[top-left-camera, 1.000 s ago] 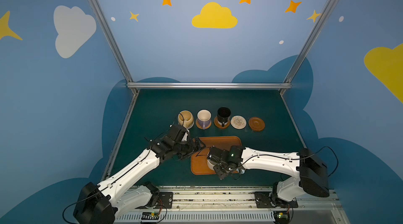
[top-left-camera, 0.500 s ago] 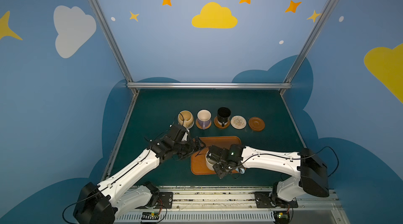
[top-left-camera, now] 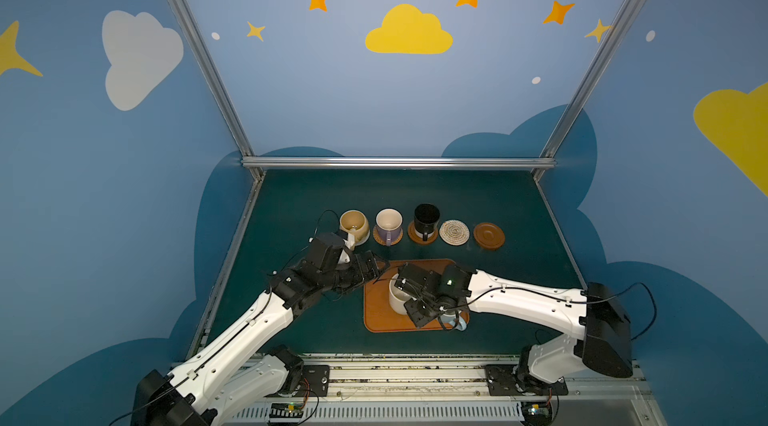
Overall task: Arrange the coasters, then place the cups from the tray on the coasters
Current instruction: 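Carry the speckled mug toward the patterned coaster while the left gripper follows, then lower the speckled mug onto the patterned coaster and open the right gripper, then move the right gripper back to the tray and grasp the light-blue-handled mug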
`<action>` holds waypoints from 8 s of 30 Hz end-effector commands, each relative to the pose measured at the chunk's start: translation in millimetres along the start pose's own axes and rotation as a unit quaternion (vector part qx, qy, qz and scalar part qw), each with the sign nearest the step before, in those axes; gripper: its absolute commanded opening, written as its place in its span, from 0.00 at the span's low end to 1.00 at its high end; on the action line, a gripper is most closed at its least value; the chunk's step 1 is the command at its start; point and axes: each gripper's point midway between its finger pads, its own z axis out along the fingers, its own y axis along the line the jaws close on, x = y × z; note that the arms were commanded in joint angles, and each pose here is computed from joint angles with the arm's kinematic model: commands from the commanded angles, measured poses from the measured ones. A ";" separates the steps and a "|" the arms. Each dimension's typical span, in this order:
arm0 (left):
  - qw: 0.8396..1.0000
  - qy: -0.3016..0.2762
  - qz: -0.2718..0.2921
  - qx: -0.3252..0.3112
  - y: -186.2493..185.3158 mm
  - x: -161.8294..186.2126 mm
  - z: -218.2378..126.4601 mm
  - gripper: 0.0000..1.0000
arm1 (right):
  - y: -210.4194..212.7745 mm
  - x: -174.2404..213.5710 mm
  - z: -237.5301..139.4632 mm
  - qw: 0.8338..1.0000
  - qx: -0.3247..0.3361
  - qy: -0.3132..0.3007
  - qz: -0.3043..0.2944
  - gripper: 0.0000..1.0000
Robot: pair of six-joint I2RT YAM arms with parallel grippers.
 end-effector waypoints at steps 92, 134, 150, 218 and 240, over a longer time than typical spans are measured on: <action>0.998 0.022 0.064 0.010 -130.5 -92.0 136.4 0.98 | -268.2 -159.7 16.7 0.952 0.133 -0.077 0.265 0.00; 0.998 0.018 0.052 0.015 -120.9 -86.7 136.1 0.99 | -265.5 -124.2 24.4 0.946 0.147 -0.027 0.289 0.41; 0.991 0.039 0.115 0.057 -134.8 -72.9 116.2 1.00 | -239.4 -118.3 -46.3 0.963 0.095 -0.078 0.239 0.85; 0.990 0.143 0.022 0.008 -40.1 29.3 82.2 1.00 | -86.5 55.0 1.8 0.995 0.029 -0.032 0.094 0.45; 0.994 0.079 -0.043 0.055 -43.7 25.1 83.6 1.00 | -80.0 46.0 -9.8 0.994 0.045 -0.055 0.089 0.10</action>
